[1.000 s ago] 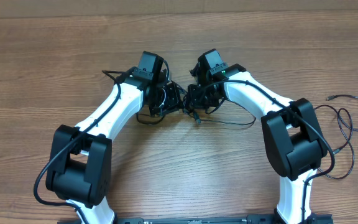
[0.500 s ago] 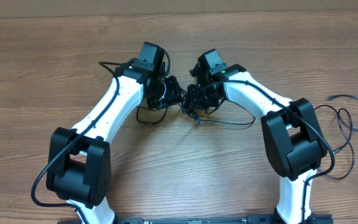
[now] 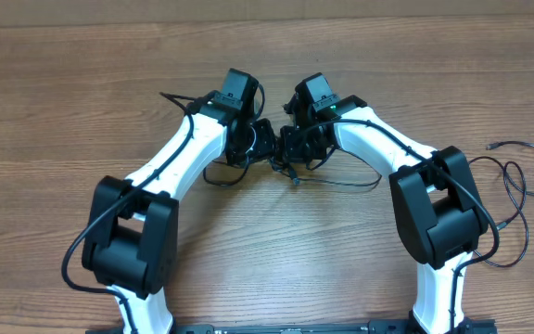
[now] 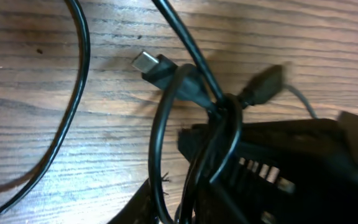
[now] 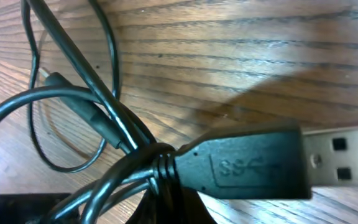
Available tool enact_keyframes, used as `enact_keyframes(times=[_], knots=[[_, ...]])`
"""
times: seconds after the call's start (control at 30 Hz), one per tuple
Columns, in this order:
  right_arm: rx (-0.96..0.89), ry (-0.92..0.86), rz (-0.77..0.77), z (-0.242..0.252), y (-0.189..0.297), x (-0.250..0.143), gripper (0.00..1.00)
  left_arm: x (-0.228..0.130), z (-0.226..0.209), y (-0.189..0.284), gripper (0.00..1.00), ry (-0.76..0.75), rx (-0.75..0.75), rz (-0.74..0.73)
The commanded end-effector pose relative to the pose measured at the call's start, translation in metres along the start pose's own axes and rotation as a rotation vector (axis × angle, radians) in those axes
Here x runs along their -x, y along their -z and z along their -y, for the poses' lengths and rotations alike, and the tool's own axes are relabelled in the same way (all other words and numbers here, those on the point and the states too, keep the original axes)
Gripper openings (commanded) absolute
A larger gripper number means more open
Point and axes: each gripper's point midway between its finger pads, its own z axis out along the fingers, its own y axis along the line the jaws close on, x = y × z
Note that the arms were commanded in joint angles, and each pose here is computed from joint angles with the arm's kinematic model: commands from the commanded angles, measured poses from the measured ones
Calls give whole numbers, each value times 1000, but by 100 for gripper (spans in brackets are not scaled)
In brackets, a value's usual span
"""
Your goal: Untangle cables
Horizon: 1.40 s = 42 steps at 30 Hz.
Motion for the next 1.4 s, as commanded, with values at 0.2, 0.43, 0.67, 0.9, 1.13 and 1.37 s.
enact_keyframes(times=[0.2, 0.43, 0.67, 0.9, 1.13, 1.37], knots=[[16, 18, -5, -4, -2, -2, 4, -1, -32, 3, 4, 7, 80, -47], [-97, -47, 32, 16, -1, 4, 4, -8, -61, 15, 4, -21, 105, -130], [-161, -90, 50, 27, 0, 5, 4, -16, -55, 33, 4, -115, -121, -229], [-193, -114, 60, 33, 1, 6, 4, -16, -123, 44, 4, 61, 184, -225], [-193, -114, 60, 33, 1, 6, 4, -18, -146, 50, 4, 178, 342, -199], [-197, -114, 61, 34, 1, 6, 4, -21, -169, 61, 4, 252, 456, -187]])
